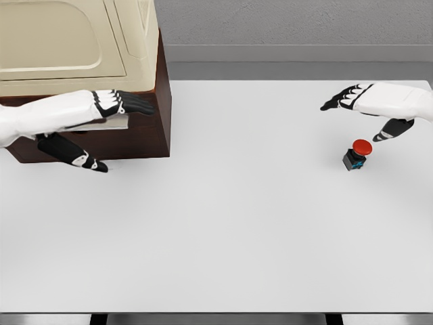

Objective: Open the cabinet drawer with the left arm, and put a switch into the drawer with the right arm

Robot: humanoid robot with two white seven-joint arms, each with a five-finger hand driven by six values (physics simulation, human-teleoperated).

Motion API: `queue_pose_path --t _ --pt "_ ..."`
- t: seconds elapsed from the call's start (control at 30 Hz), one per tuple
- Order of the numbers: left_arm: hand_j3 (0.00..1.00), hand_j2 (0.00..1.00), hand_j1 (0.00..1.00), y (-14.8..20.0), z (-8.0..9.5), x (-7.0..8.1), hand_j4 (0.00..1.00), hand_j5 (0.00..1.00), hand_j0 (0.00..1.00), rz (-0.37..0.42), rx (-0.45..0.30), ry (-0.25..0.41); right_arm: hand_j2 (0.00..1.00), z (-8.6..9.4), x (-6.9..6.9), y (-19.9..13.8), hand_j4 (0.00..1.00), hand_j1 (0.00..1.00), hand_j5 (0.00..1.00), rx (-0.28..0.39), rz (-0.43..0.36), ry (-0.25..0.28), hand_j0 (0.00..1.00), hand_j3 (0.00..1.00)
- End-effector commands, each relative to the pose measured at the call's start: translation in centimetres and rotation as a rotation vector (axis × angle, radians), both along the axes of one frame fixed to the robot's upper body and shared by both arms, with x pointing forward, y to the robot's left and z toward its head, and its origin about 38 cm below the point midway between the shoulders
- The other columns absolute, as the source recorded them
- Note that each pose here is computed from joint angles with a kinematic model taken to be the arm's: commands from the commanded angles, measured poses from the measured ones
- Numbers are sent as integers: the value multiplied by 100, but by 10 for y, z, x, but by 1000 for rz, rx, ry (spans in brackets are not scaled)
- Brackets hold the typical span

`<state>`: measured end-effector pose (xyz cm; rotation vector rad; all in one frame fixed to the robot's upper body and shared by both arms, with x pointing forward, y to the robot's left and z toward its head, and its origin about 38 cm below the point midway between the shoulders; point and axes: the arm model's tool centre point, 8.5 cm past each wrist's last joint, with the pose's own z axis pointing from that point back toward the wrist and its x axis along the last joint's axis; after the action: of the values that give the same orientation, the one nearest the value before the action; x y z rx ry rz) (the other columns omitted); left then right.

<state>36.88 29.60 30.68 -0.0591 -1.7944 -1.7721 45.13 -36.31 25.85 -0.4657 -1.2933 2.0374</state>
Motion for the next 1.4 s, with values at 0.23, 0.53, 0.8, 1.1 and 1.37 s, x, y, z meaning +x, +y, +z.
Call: queue_pose_path --t 0.23,0.53,0.8,1.1,1.37 --pt "100 100 100 26 32 3 100 100 100 144 -159 -82 100 -11 4 -22 100 100 100 -3 -73 33 100 100" --pt "100 100 100 24 3 -5 100 100 100 84 -28 15 100 -32 -2 -39 100 100 100 -11 -119 86 100 100" --pt "100 100 100 46 26 -11 100 100 100 95 84 -9 100 -56 -11 -36 100 100 100 -3 -113 139 100 100" --pt "100 100 100 30 22 -10 100 100 100 -23 227 102 100 -61 -6 -29 100 100 100 9 -125 147 100 100" --pt "100 100 100 49 27 8 100 100 100 235 129 177 99 -65 -4 -22 99 99 99 20 -119 151 99 99"
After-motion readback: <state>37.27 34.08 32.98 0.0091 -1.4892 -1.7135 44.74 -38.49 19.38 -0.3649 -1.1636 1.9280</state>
